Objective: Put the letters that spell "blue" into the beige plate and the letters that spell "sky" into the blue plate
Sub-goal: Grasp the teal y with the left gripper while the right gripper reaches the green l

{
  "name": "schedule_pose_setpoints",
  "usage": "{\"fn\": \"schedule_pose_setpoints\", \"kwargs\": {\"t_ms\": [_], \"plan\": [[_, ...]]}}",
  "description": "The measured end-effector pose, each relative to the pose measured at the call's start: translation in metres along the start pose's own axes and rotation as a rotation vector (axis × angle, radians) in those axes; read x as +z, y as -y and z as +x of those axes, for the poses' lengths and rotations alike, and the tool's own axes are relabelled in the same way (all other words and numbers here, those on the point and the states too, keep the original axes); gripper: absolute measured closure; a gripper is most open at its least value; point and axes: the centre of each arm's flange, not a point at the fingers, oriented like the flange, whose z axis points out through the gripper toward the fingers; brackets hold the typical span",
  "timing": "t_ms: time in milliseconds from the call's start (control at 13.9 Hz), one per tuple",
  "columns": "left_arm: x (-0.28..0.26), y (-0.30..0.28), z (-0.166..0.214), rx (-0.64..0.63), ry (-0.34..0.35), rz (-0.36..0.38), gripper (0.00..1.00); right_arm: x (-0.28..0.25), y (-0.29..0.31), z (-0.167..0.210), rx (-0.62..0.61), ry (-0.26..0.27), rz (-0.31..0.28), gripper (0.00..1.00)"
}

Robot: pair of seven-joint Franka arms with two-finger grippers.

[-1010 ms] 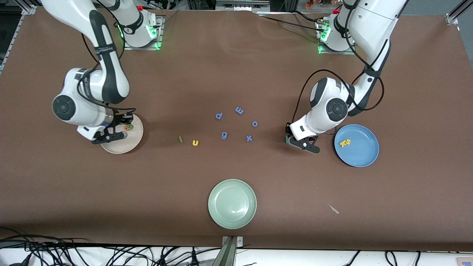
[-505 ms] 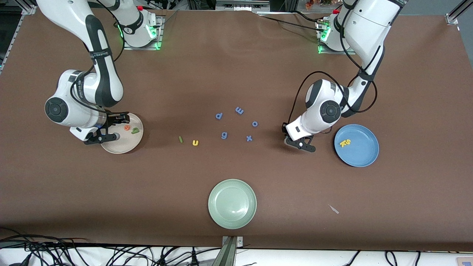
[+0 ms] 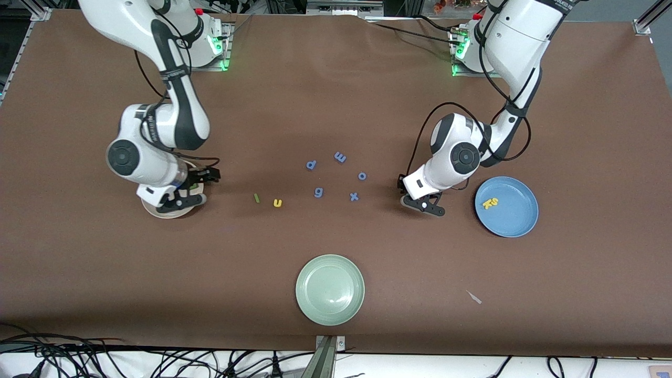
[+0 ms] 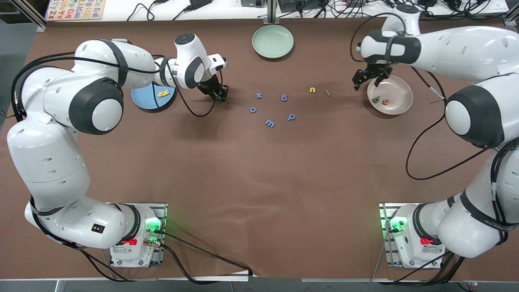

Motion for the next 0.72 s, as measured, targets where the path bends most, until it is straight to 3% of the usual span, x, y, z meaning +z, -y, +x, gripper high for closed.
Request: {"fn": "schedule_pose_setpoints", "kwargs": {"t_ms": [361, 505, 722], "plan": [[0.000, 0.001, 0.000, 0.000, -0.002, 0.001, 0.62, 0.041, 0.083, 0.008, 0.039, -0.066, -0.011, 0.00], [-0.001, 0.001, 0.001, 0.017, -0.004, 0.010, 0.74, 0.052, 0.101, 0.009, 0.035, -0.069, -0.022, 0.00], [-0.001, -0.003, 0.001, 0.057, -0.005, 0.034, 0.74, 0.056, 0.104, 0.014, 0.030, -0.089, -0.029, 0.00]]}}
